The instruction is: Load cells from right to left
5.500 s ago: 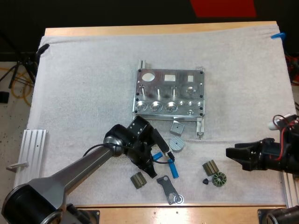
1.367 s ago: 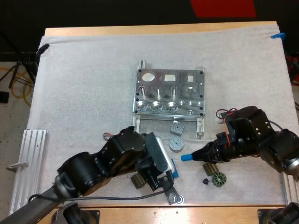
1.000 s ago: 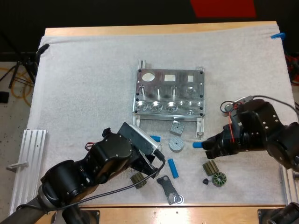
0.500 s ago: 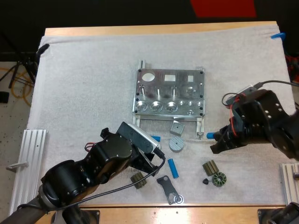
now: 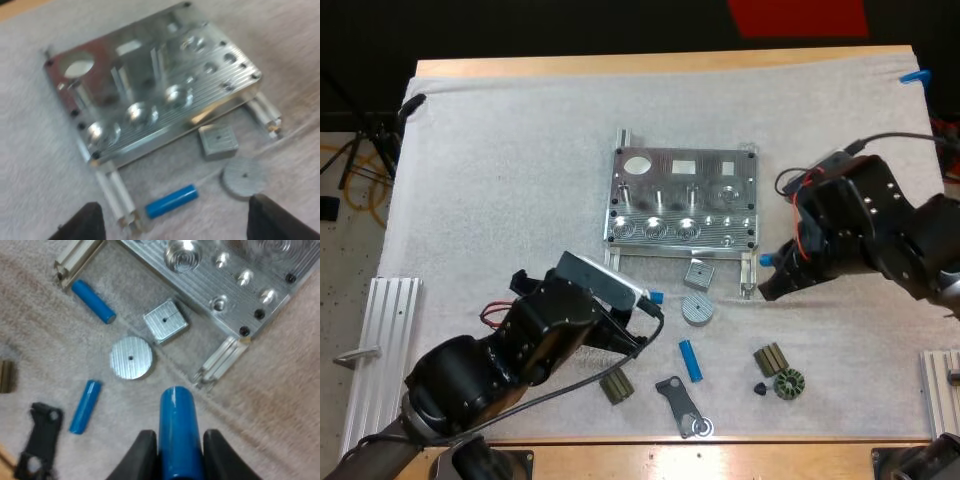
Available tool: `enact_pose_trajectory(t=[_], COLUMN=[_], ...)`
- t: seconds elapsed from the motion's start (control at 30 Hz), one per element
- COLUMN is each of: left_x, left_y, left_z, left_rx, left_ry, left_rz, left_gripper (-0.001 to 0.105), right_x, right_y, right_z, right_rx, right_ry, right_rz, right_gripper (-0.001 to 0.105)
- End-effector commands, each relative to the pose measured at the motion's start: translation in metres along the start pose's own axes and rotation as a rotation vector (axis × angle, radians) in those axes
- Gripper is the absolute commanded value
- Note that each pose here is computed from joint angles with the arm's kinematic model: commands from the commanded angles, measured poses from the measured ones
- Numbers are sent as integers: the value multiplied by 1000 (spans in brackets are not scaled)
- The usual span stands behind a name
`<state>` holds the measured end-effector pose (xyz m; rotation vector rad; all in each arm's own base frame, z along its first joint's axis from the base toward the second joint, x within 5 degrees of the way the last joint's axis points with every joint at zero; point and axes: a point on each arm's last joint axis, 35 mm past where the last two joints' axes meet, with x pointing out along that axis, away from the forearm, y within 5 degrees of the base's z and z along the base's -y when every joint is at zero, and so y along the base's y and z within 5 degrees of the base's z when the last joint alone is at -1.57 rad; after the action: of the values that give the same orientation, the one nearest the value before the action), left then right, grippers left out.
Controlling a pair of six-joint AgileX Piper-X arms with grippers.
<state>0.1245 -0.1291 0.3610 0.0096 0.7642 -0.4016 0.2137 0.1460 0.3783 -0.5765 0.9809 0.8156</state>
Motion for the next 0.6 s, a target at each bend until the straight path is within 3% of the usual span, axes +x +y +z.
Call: enact_pose_trajectory(t=[0.0, 0.4, 0.57], left_x=[1, 6, 6], left_y=[2, 16, 15], left_z=[1, 7, 9], left_rx=[-18, -95, -79], left_ry=[16, 41, 21], left_rz=[-2, -30, -45], left_gripper=[59, 59, 59], right_x=[-3, 34, 58], right_y=[-2, -24, -34], right_z=[4, 41, 58], right_rx=[-32, -131, -136], right_ry=[0, 105, 147], right_rz=[-20, -98, -106], right_gripper=[12, 12, 12])
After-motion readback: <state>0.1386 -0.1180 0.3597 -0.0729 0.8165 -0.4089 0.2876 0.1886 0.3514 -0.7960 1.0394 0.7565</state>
